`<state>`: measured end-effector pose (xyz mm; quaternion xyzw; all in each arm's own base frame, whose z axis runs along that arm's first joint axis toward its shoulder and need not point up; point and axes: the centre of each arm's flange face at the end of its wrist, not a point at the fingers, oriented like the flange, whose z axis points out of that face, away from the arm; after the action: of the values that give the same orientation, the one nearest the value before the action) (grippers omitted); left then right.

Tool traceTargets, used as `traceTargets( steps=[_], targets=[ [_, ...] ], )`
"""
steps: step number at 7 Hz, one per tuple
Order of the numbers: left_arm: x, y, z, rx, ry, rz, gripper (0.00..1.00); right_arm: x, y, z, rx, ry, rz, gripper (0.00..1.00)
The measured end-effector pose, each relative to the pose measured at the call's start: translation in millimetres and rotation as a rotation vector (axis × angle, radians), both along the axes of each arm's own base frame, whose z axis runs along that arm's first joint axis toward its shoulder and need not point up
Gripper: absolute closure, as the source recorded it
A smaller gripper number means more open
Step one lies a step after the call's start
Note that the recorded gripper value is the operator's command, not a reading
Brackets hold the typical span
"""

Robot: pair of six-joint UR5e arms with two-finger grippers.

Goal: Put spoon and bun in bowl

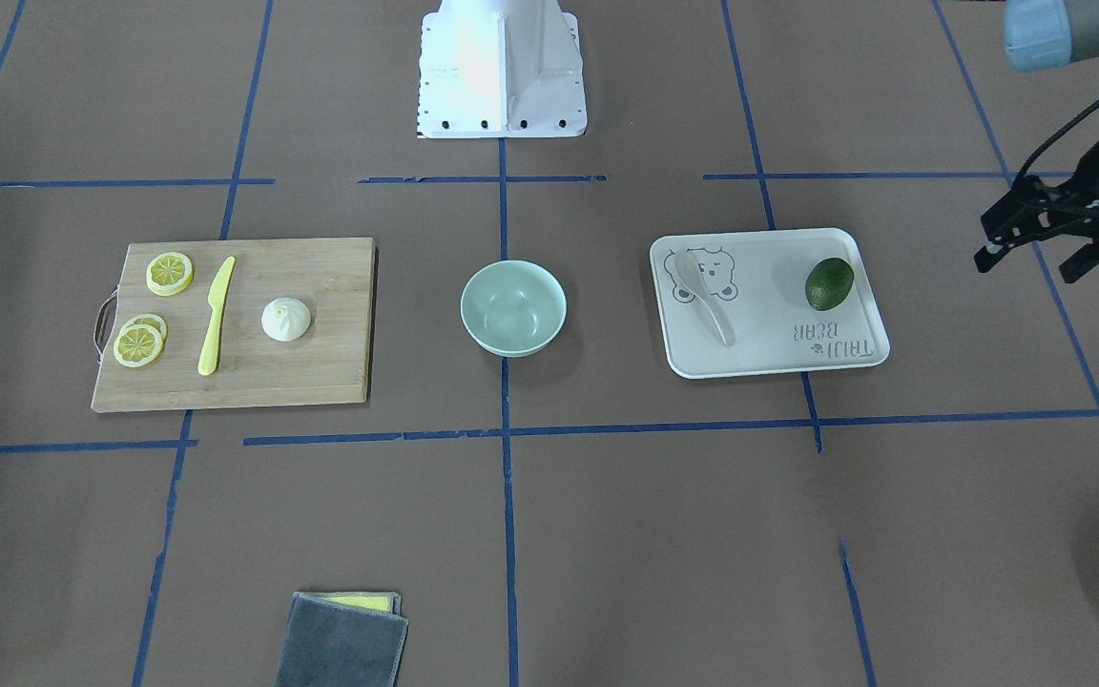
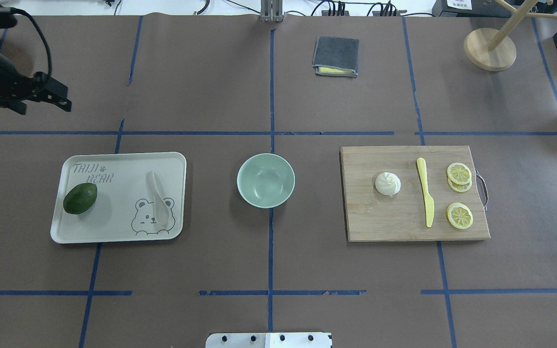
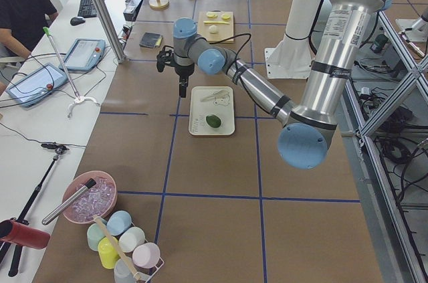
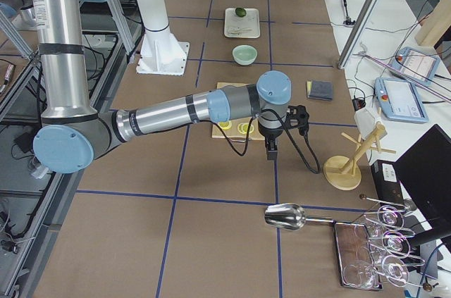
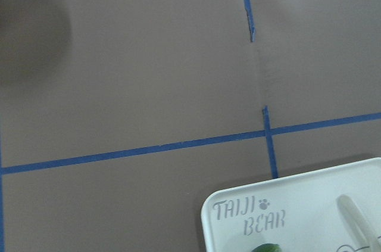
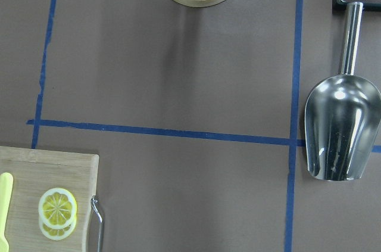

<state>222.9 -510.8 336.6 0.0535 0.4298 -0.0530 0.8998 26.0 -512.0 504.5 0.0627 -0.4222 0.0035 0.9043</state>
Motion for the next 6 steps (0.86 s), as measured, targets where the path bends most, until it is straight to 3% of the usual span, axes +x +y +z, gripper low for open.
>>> traceTargets(
  steps=[4,6],
  targets=[
    [127,47,4,-0.169,0.016,-0.138,0.04,-70,21,-87,-0.041,-0.06,0.056,0.0],
    [183,54,17,-0.187,-0.017,-0.177,0.09,-103,26,-105,-0.033,-0.082,0.076,0.0]
  ],
)
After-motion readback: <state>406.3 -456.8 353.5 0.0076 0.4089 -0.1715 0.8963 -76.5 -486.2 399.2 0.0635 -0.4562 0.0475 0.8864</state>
